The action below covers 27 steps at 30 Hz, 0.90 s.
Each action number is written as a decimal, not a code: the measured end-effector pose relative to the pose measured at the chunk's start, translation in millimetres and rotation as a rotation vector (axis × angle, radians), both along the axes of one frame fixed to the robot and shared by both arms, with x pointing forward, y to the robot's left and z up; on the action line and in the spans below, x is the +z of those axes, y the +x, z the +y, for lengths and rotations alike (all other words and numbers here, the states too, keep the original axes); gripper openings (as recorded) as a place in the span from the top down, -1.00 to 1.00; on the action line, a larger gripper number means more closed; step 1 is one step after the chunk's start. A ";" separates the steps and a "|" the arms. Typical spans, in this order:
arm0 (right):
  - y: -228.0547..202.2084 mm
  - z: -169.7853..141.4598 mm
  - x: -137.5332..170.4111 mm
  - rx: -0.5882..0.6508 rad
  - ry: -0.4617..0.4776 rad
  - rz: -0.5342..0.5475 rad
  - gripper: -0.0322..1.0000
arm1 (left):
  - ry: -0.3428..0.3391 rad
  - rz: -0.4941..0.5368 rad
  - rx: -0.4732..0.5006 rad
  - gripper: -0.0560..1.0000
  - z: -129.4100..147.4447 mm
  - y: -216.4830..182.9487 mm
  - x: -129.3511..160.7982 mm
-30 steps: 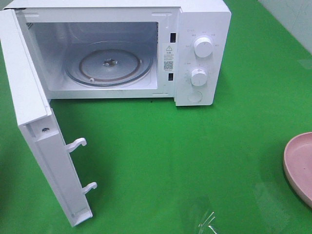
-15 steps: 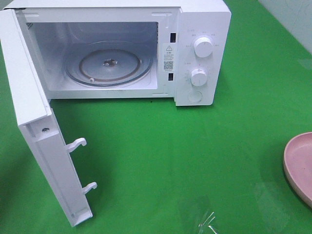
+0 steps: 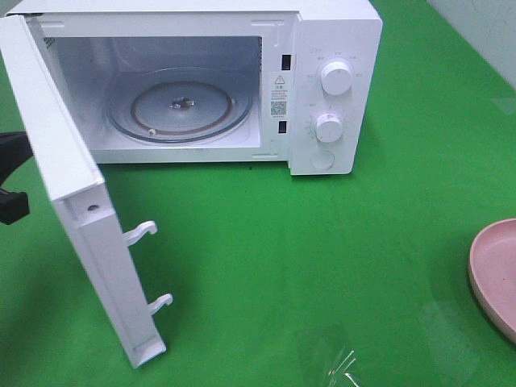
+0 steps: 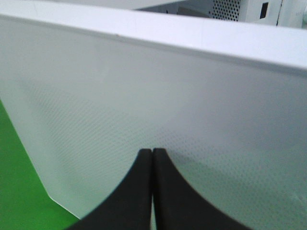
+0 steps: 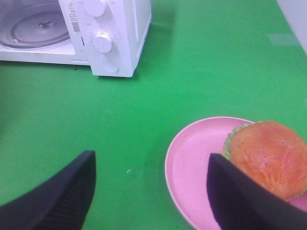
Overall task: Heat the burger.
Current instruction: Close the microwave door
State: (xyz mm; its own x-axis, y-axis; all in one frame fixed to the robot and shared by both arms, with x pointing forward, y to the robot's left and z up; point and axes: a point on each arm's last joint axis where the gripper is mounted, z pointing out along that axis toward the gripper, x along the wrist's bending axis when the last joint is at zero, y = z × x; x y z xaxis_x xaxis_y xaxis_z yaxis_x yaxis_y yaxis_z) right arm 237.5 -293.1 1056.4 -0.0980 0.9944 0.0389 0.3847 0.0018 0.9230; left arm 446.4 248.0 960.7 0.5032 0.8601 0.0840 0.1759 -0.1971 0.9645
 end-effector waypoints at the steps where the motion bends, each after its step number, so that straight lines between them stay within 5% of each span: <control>1: 0.0 0.0 0.0 0.000 0.000 0.000 -0.36 | 0.000 0.000 0.000 0.89 0.0 0.0 0.0; 27: 0.0 0.1 0.0 0.001 0.001 0.000 -0.36 | -0.052 0.085 -0.079 0.89 -87.6 22.9 -37.7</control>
State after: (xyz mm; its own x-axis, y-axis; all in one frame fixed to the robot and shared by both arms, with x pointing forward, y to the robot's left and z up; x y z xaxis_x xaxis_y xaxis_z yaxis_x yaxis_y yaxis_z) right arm 237.5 -293.1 1056.4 -0.0985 0.9943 0.0397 0.3847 0.0012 0.9230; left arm 469.3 160.5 923.0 0.5726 0.8198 -0.0055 0.2434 -0.1636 0.9560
